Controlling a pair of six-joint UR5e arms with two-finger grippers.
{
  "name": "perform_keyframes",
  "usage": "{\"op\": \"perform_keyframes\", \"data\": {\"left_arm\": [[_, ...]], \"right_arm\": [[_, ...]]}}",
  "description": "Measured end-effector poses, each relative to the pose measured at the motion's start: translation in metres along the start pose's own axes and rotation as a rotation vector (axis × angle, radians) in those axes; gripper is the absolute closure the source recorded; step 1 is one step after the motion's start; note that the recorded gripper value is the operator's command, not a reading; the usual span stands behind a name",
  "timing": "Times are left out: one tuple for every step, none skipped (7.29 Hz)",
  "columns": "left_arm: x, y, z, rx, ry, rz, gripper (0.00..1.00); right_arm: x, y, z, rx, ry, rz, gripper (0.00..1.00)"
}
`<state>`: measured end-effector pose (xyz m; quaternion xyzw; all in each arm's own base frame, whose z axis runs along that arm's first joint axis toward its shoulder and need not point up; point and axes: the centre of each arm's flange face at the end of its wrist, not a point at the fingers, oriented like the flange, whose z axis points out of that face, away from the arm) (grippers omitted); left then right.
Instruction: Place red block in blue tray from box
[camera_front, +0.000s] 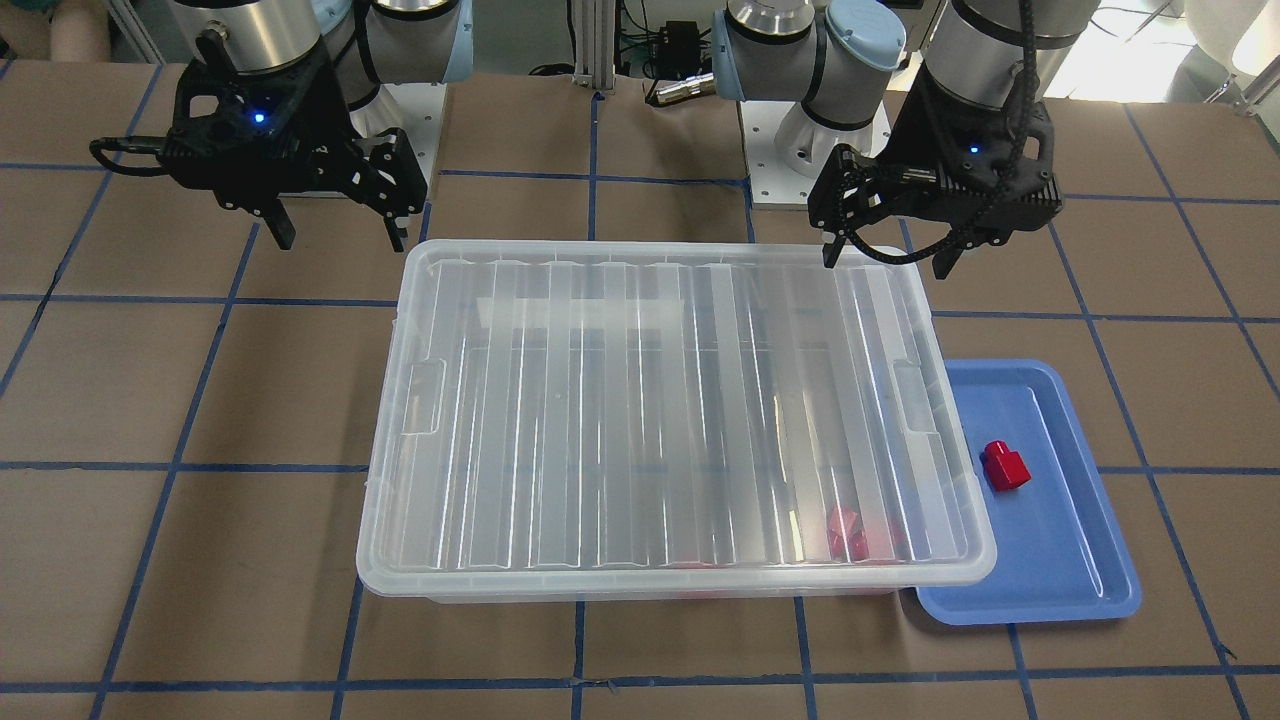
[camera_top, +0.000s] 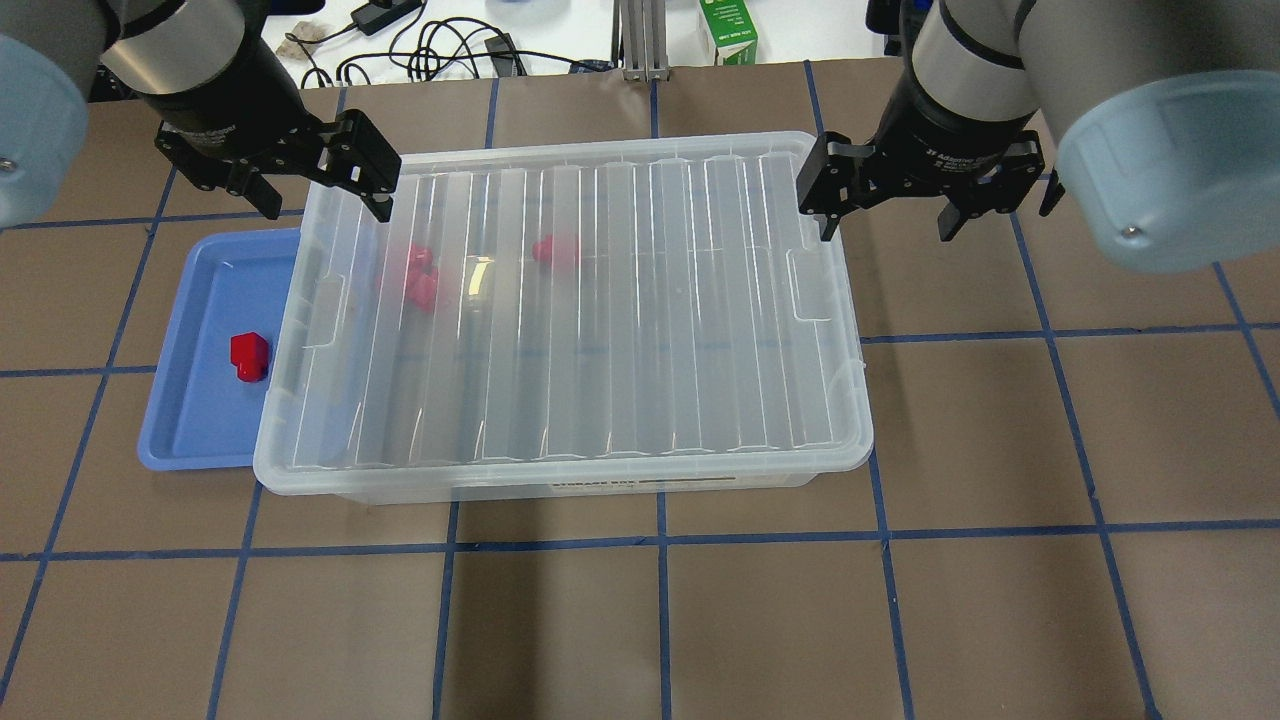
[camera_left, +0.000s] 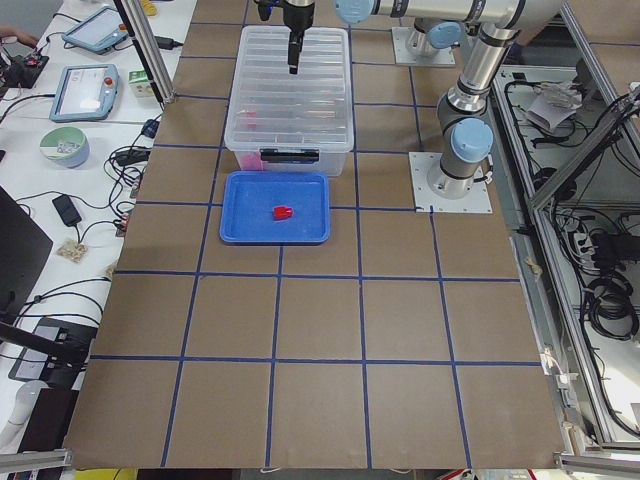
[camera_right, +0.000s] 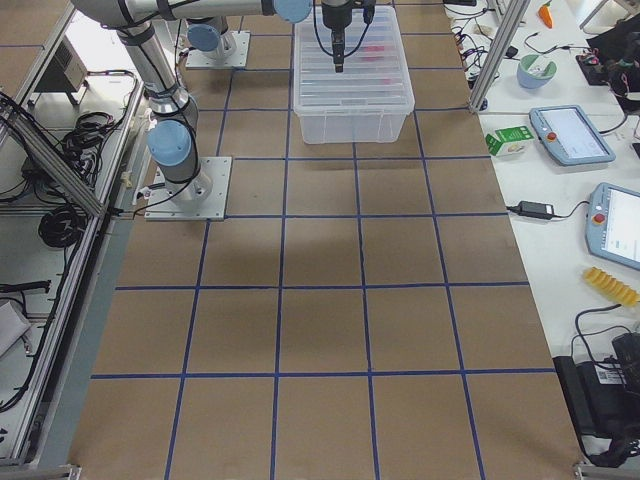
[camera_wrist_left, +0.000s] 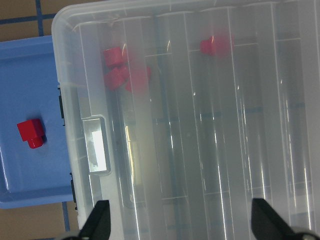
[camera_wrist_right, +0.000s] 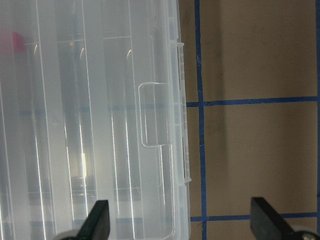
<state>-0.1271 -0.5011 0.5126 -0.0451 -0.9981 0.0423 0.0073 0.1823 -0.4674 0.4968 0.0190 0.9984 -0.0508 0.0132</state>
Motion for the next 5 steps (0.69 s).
{"op": "perform_keyframes", "data": {"left_arm": [[0.0003,-0.0001,0.0005,-0.001,0.001,0.0,0.0],[0.0006,-0.0008,0.0018,-0.002,0.003,0.0,0.0],[0.001,-0.0019,0.0044,-0.007,0.004,0.001,0.0],[0.0014,-0.0022,0.0058,-0.01,0.003,0.002,0.0],[0.0016,-0.0013,0.0048,-0.01,0.002,0.002,0.0]], "right_arm": [[0.001,0.0,0.0001,0.0,0.002,0.004,0.0],[0.0013,0.0004,-0.0002,-0.001,0.002,0.005,0.0],[0.0014,0.0007,-0.0006,0.0,0.003,0.006,0.0],[0.0014,0.0007,-0.0013,0.001,0.002,0.006,0.0],[0.0013,0.0007,-0.0019,0.002,0.002,0.006,0.0]]}}
